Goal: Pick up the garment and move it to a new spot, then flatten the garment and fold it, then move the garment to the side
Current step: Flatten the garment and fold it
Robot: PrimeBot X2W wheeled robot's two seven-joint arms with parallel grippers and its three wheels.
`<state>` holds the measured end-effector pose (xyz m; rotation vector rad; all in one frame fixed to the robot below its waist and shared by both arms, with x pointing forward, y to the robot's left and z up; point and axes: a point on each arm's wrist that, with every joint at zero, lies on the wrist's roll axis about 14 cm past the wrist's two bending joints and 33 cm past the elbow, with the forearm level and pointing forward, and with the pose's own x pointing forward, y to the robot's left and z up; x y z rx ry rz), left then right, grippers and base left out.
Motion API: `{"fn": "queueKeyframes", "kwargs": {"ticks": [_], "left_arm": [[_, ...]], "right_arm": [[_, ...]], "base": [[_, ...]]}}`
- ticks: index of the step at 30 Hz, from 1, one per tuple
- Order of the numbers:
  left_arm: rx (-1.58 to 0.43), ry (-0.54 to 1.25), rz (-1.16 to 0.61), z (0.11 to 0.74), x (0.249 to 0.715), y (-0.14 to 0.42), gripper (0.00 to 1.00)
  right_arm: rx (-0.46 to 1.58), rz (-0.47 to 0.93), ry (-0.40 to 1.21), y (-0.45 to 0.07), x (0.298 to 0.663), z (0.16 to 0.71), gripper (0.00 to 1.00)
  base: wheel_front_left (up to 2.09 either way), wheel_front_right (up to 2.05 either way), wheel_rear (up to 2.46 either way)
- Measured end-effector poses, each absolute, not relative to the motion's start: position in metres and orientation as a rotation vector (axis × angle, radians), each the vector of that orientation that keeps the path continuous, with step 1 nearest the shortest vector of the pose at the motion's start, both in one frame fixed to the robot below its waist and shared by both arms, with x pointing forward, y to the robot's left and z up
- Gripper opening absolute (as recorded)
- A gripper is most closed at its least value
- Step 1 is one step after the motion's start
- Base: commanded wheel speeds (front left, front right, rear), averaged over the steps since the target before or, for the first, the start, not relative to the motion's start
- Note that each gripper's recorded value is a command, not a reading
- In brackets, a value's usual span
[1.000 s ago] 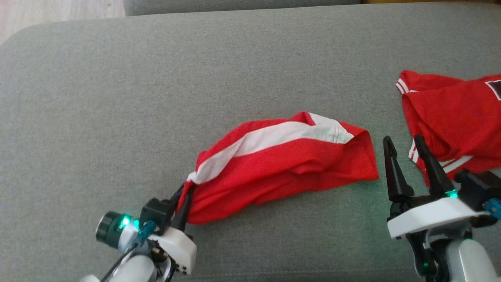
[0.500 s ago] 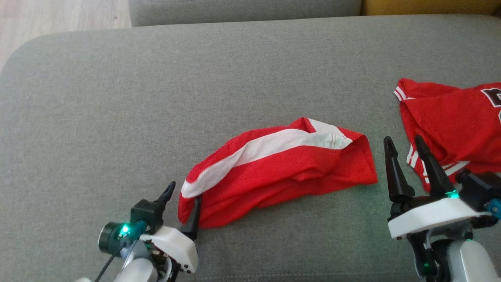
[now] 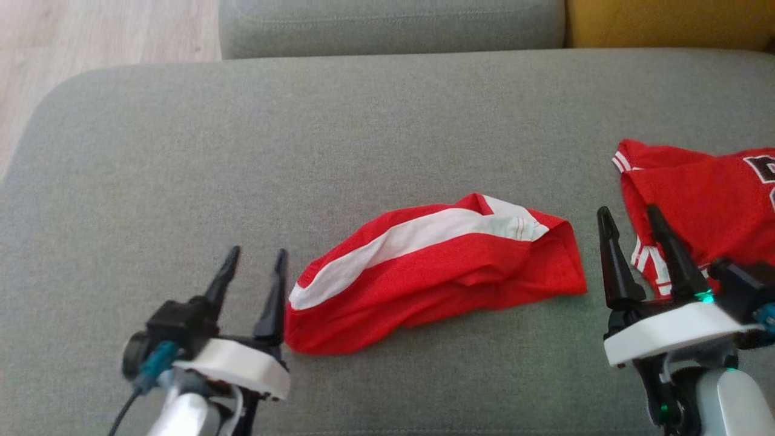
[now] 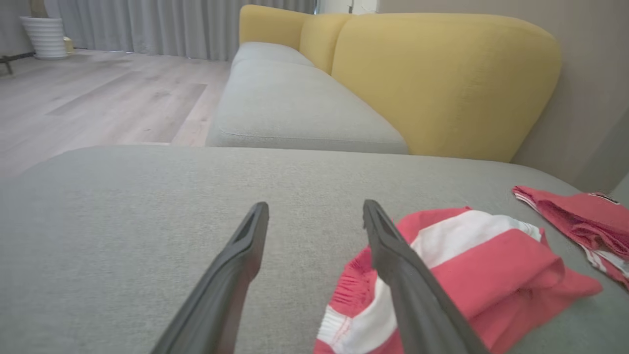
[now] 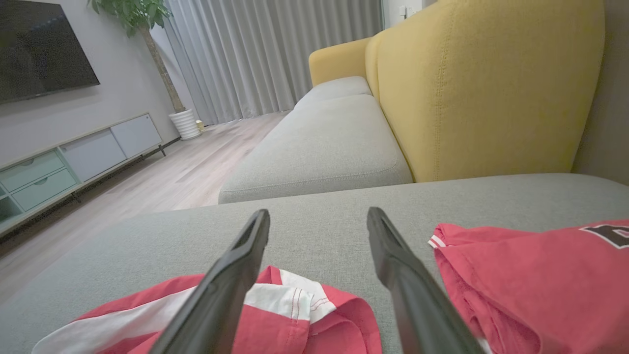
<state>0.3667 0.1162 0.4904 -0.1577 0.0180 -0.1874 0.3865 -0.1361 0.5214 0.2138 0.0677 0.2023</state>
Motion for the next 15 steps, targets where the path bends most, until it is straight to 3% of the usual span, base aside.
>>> {"fn": "queueKeyframes", "kwargs": {"ticks": [8,15], "left_arm": [[-0.121,-0.007,-0.059,0.500,0.355,0.158,1.00],[-0.107,0.014,-0.050,0.497,0.342,0.162,1.00]], "right_arm": [[0.164,0.195,0.091,-0.139,0.372,0.518,1.00],[0.138,0.194,0.100,-0.139,0.365,0.518,1.00]], "base": [[0.00,0.00,0.00],[0.00,0.00,0.00]]}}
